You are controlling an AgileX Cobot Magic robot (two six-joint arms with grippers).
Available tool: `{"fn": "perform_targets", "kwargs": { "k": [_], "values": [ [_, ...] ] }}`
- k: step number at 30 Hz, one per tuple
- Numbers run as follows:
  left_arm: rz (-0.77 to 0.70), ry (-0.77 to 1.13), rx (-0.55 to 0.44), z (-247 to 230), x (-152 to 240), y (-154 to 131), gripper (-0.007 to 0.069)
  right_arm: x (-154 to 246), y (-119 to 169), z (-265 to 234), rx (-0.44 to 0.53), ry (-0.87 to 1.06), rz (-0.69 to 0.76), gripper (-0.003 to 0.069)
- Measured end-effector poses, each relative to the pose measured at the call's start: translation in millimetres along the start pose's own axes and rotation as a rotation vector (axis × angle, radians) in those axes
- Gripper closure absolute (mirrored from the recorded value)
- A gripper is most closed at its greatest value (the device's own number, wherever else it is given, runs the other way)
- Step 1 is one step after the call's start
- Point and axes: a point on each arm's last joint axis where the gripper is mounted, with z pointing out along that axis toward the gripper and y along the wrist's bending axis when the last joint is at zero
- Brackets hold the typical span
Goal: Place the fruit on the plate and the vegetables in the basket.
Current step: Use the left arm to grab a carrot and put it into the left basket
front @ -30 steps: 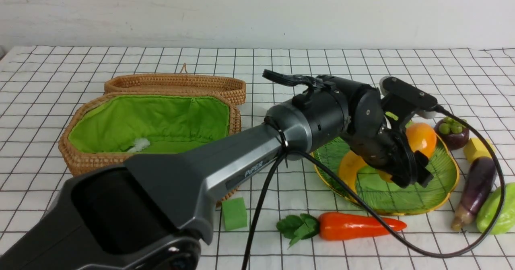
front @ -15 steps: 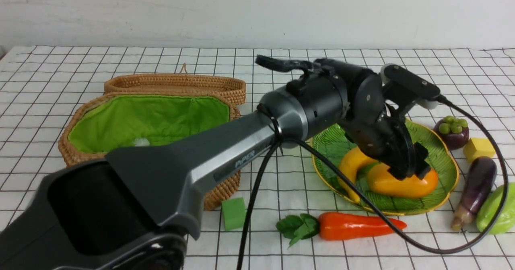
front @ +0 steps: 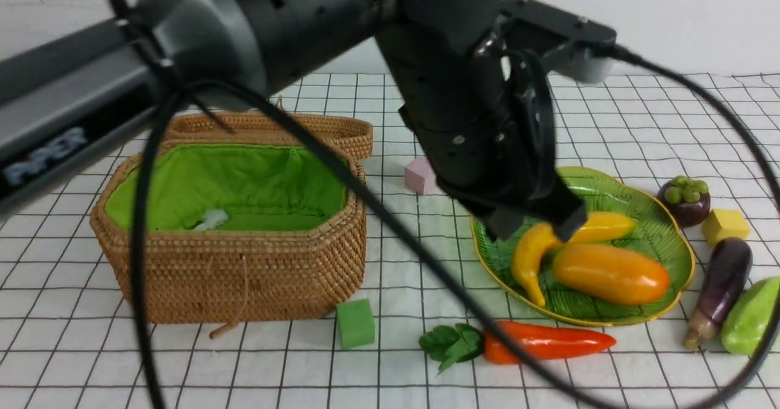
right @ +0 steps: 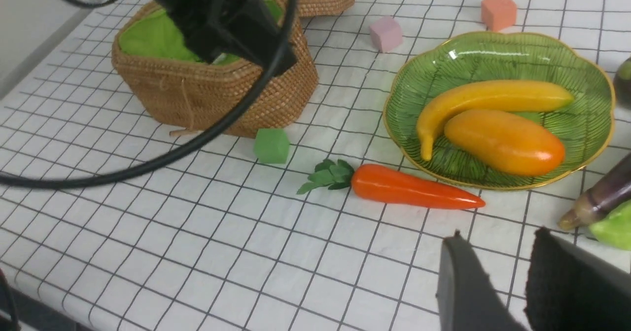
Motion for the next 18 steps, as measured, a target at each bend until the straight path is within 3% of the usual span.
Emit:
{"fn": "perform_targets", "kwargs": {
  "k": [2, 7, 8, 10, 11, 13, 18],
  "values": [
    [0.046, 0.029, 0.023, 4, 8, -2, 0.0634, 0, 0, 0, -0.004, 0.001, 0.001, 0.0434],
    [0.194, 0.148, 0.096, 52, 27, -3, 0.0482, 1, 2, 0, -0.022, 0.011, -0.021, 0.0434],
    [0.218, 0.139, 0.092, 71, 25, 0, 0.0389, 3, 4, 0, -0.041, 0.027, -0.03, 0.0433],
    [0.236, 0.1, 0.075, 90, 19, 4, 0.0273, 4, 6, 0, -0.063, 0.046, -0.037, 0.0431],
    [0.238, 0.101, 0.074, 94, 19, 4, 0.0262, 5, 6, 0, -0.067, 0.051, -0.037, 0.0431],
    [0.271, 0.069, 0.058, 116, 15, 8, 0.0155, 6, 9, -1, -0.095, 0.066, -0.043, 0.0431],
    [0.364, 0.035, 0.036, 154, 13, 15, 0.0071, 9, 13, -1, -0.149, 0.099, -0.04, 0.0431]
  ]
}}
